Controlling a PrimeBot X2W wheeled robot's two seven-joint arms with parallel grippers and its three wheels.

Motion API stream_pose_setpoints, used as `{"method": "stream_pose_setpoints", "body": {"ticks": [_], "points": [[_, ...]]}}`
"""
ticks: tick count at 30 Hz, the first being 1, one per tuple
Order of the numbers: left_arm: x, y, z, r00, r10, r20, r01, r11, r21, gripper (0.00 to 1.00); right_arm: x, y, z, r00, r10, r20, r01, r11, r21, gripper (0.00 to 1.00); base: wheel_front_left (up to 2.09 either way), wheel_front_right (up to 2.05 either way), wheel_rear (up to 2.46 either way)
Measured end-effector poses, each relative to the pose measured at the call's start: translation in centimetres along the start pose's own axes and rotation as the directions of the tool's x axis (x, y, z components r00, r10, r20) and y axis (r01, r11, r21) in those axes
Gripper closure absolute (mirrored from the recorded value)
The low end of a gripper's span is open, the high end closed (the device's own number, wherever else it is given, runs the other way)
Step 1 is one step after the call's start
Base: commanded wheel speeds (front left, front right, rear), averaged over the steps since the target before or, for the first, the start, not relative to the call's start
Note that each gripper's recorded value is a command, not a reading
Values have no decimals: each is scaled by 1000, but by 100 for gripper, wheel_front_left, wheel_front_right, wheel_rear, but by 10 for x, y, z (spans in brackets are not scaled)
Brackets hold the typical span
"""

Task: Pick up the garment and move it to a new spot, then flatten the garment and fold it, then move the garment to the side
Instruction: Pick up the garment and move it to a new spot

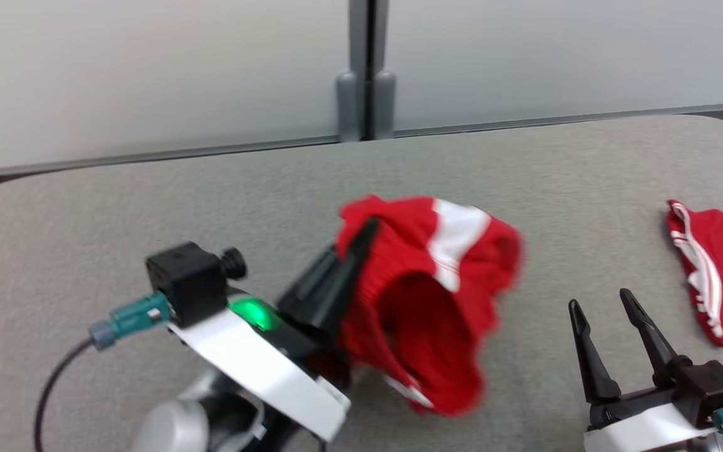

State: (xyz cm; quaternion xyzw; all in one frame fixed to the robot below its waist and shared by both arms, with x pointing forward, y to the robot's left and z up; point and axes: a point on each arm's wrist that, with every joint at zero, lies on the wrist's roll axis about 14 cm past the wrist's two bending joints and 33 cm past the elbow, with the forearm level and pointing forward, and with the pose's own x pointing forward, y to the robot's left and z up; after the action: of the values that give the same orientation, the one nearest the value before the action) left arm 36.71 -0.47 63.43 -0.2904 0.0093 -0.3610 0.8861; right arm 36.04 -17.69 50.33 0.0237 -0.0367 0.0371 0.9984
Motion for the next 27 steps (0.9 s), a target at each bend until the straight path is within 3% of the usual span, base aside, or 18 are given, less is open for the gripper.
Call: {"method": "stream_pose_setpoints", "body": {"ticks": [4, 7, 12, 17, 22, 23, 24, 25, 27], "points": [[8, -48, -17, 991, -131, -1, 129, 977, -167, 100, -14, -18, 9, 998, -62, 21, 62, 998, -8, 0, 0, 0, 0], [17, -55, -35, 989, -148, -21, 137, 952, -274, 100, -24, -32, 12, 993, -111, 27, 112, 994, -13, 0, 0, 0, 0], [16, 10, -101, 978, 29, -204, -100, 932, -347, 100, -38, -51, 9, 984, -179, 12, 180, 984, -21, 0, 0, 0, 0], [-29, 99, -156, 895, 248, -370, -375, 868, -326, 100, -41, -52, 2, 982, -188, -9, 188, 982, -8, 0, 0, 0, 0], [-67, 141, -182, 824, 355, -441, -505, 814, -288, 100, -37, -46, -1, 986, -168, -16, 168, 986, -4, 0, 0, 0, 0], [-70, 147, -181, 821, 373, -432, -515, 811, -278, 72, -36, -44, -1, 987, -161, -17, 161, 987, -8, 0, 0, 0, 0], [-71, 151, -179, 819, 387, -423, -519, 815, -259, 22, -35, -43, -2, 988, -156, -17, 156, 988, -8, 0, 0, 0, 0], [-71, 155, -176, 822, 400, -406, -520, 817, -249, 0, -34, -42, -2, 988, -151, -17, 151, 989, -9, 0, 0, 0, 0], [-70, 159, -165, 837, 426, -344, -513, 830, -218, 0, -31, -38, -1, 990, -138, -13, 137, 990, -12, 0, 0, 0, 0]]}}
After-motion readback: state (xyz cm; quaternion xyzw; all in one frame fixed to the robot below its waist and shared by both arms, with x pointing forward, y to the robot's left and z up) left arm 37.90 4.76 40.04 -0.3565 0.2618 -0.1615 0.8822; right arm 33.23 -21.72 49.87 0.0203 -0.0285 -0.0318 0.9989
